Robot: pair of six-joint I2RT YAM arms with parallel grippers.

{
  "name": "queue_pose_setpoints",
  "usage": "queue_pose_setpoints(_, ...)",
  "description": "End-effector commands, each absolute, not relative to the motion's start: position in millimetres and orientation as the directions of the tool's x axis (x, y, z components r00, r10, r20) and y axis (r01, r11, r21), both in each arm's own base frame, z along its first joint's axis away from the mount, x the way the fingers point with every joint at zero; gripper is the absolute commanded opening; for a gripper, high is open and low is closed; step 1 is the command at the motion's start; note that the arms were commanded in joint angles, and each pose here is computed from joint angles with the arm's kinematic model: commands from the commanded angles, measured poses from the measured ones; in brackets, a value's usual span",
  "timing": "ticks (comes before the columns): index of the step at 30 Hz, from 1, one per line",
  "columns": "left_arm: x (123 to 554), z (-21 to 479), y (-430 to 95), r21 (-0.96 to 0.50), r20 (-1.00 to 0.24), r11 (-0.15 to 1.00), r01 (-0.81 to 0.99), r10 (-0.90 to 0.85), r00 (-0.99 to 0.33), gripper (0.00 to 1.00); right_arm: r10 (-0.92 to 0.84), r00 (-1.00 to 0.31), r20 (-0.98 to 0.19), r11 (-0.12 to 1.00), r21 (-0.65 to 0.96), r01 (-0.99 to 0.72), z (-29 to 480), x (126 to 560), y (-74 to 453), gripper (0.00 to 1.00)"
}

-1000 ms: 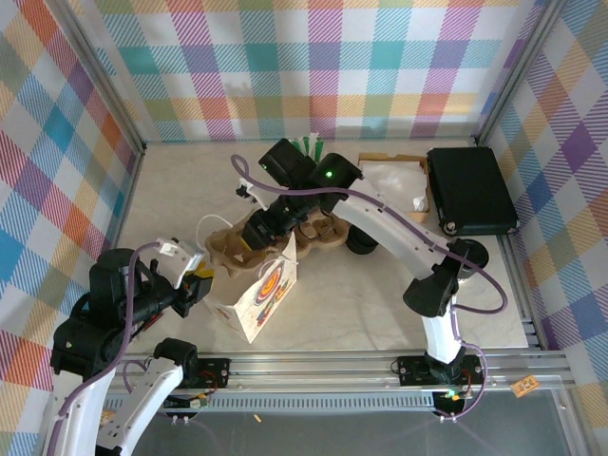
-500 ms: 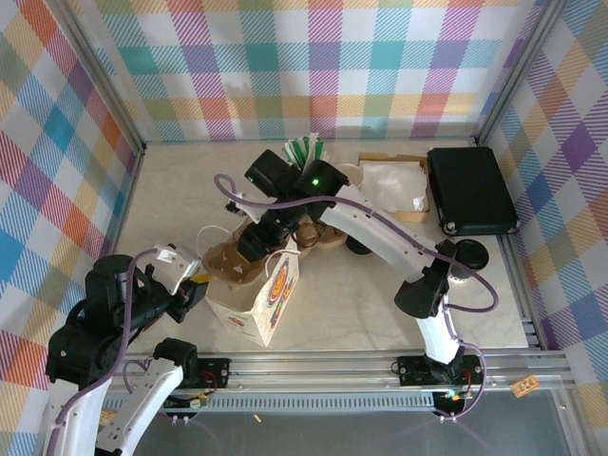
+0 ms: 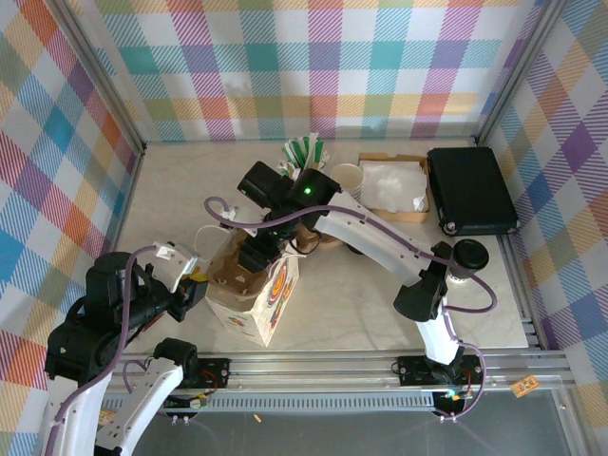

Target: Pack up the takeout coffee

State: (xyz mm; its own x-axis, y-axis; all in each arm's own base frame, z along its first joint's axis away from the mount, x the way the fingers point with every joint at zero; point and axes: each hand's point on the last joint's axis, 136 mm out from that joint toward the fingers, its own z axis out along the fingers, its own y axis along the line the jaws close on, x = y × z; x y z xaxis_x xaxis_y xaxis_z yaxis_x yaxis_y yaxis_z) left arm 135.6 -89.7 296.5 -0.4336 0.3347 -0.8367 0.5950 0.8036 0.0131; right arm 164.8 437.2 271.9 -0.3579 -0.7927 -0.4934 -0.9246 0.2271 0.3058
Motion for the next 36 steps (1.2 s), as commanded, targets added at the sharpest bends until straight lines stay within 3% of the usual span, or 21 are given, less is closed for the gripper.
queue_pose_setpoints(1,131.7,317.6,-97.1,-0.085,-0.862,0.809,0.582,0.233,-0.450,0.33,-0.806,-0.301,-0.510,0.194,0.253,-0.948,276.7,162.6,431.3,0.34)
queue_pose_setpoints(11,119.6,329.0,-94.3,-0.268,-0.826,0.838,0.476,0.054,-0.561,0.39,-0.814,-0.291,-0.503,0.186,0.249,-0.951,274.4,160.4,429.9,0.34)
queue_pose_setpoints(16,124.8,317.9,-79.3,-0.315,-0.763,0.892,0.325,-0.034,-0.645,0.39,-0.821,-0.273,-0.501,0.163,0.253,-0.954,272.7,157.0,429.9,0.35)
queue_pose_setpoints(23,121.2,287.5,-91.1,-0.498,-0.495,0.860,0.109,-0.179,-0.850,0.34,-0.830,-0.235,-0.506,0.154,0.197,-0.968,272.7,160.8,430.0,0.35)
queue_pose_setpoints(27,114.8,273.0,-102.7,-0.551,-0.399,0.830,0.087,-0.170,-0.901,0.33,-0.845,-0.217,-0.489,0.151,0.170,-0.974,265.7,162.4,433.6,0.35)
queue_pose_setpoints(36,113.9,268.7,-105.1,-0.553,-0.416,0.825,0.121,-0.147,-0.897,0.36,-0.851,-0.234,-0.469,0.178,0.161,-0.971,259.4,165.5,439.3,0.36)
